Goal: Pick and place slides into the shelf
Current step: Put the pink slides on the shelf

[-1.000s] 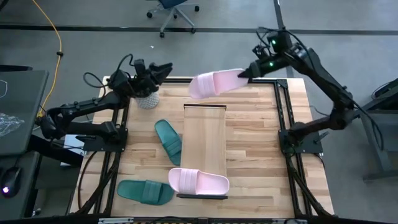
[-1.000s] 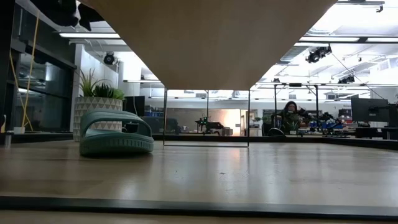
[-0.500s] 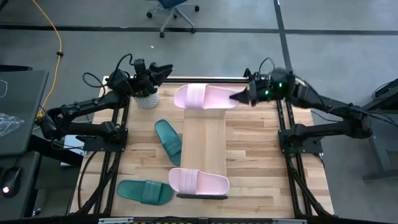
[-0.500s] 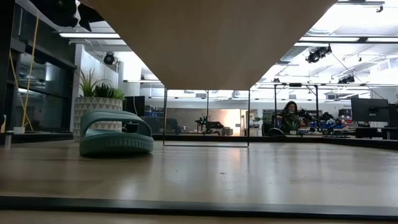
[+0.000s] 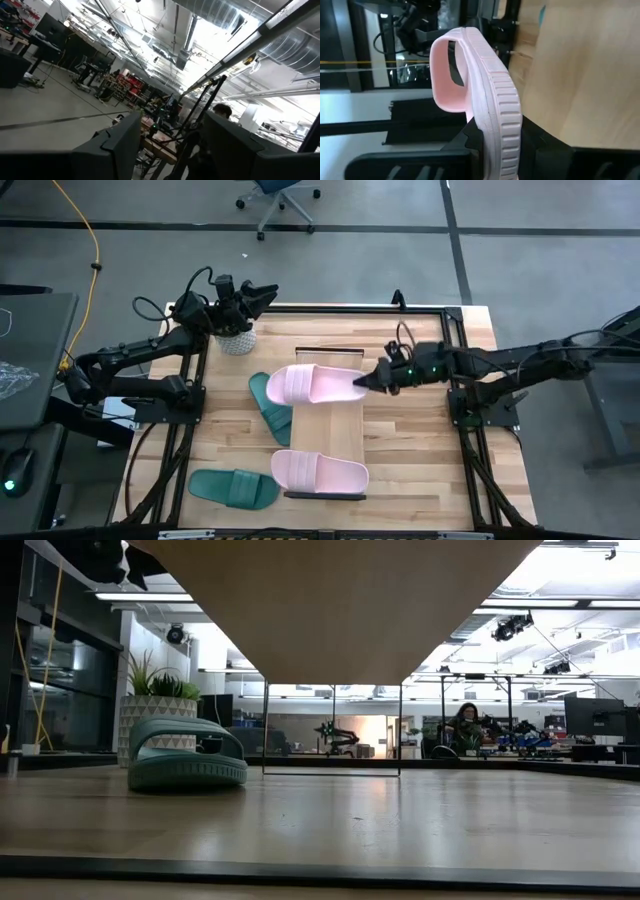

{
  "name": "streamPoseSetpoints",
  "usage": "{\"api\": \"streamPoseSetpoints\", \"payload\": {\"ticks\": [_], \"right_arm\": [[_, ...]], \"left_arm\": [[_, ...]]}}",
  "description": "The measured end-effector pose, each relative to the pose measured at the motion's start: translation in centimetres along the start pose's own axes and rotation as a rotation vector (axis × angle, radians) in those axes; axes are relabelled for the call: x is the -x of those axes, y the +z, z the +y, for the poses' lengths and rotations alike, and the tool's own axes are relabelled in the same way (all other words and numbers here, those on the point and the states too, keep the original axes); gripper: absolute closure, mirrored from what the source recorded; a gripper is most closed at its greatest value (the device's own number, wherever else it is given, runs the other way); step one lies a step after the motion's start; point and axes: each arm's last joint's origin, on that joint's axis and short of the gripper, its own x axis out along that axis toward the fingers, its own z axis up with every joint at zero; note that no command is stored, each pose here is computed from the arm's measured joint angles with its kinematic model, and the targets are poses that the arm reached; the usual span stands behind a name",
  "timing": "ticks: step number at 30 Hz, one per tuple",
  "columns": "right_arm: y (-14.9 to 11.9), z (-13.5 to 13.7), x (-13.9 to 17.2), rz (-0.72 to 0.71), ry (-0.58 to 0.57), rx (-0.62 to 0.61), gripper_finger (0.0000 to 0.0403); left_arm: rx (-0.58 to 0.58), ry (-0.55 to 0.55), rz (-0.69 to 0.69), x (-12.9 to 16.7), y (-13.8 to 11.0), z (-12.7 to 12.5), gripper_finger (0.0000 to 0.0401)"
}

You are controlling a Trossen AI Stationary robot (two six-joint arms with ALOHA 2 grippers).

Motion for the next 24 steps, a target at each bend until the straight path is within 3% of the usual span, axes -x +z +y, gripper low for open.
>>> {"api": "streamPoseSetpoints", "payload": {"ticks": [24], "right_arm": [[-9.7, -2.5, -3.0, -0.021, -0.142, -0.202, 0.0357]], "left_arm": [[-0.003, -0.073, 0.066, 0.0, -0.2, -0.2, 0.0196]]}}
